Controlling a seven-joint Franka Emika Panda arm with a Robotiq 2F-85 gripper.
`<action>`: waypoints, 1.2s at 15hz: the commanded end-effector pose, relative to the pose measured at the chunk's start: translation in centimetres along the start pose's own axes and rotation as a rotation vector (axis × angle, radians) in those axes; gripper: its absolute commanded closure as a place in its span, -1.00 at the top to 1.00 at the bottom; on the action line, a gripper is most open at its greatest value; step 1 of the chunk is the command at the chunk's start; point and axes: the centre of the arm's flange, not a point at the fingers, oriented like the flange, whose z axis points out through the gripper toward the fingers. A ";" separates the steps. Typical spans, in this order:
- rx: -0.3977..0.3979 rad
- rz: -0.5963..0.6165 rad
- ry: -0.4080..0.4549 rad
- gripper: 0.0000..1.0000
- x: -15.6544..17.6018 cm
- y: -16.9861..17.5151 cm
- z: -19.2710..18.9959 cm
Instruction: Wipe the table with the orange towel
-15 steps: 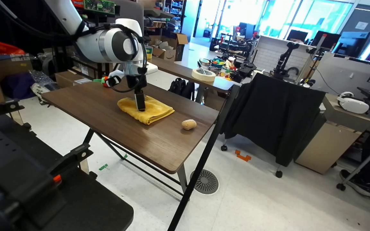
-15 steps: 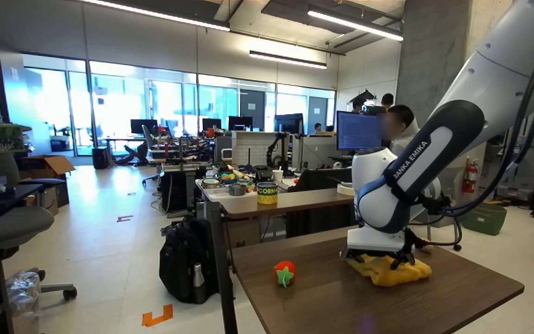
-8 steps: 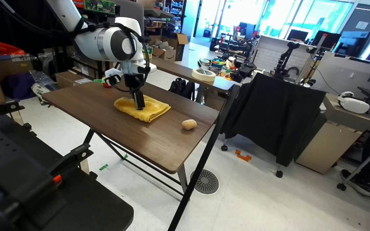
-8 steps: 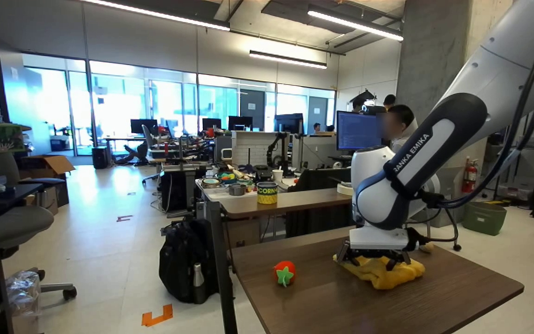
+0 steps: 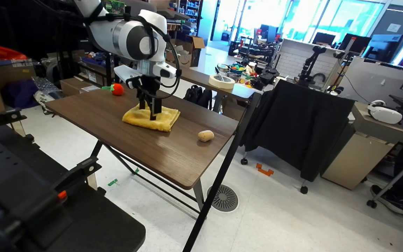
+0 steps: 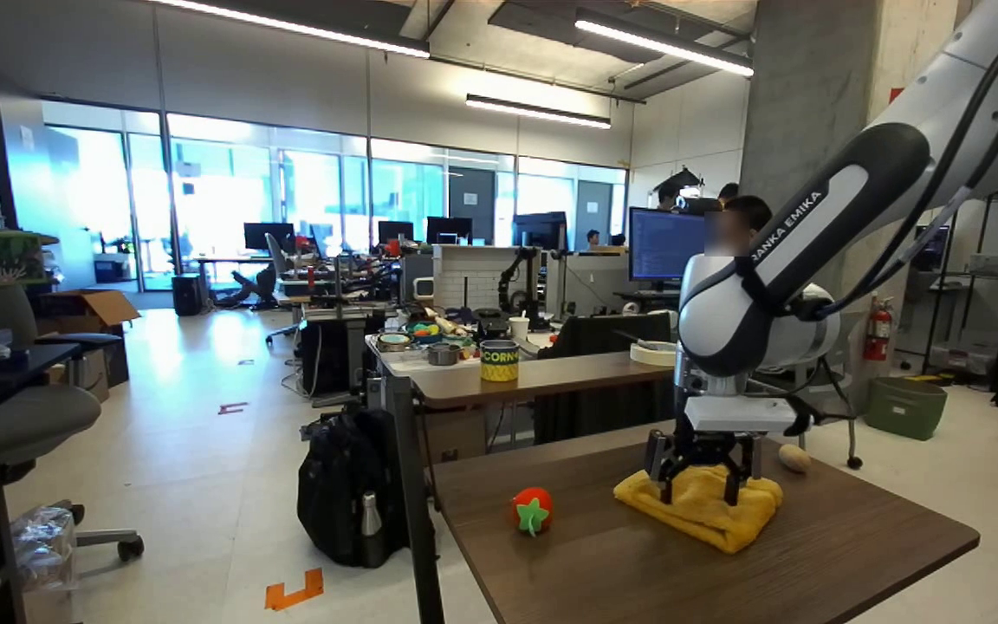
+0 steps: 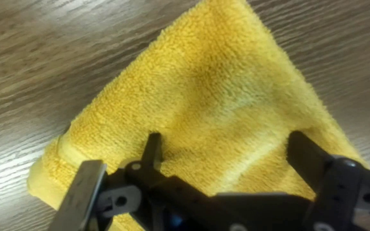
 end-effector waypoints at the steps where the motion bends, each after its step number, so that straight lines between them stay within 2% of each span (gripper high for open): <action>1: -0.029 0.012 0.043 1.00 0.2 0.1 1.1; 3: -0.065 0.071 0.085 1.00 1.8 1.1 3.5; 4: -0.089 0.107 0.076 1.00 2.7 2.1 4.5; 7: -0.114 0.276 0.119 1.00 7.0 6.2 7.7; 13: -0.070 0.587 0.221 1.00 14.7 11.9 7.4; 16: -0.047 0.751 0.242 1.00 15.2 11.8 7.5; 18: 0.001 0.800 0.239 1.00 14.3 9.1 6.7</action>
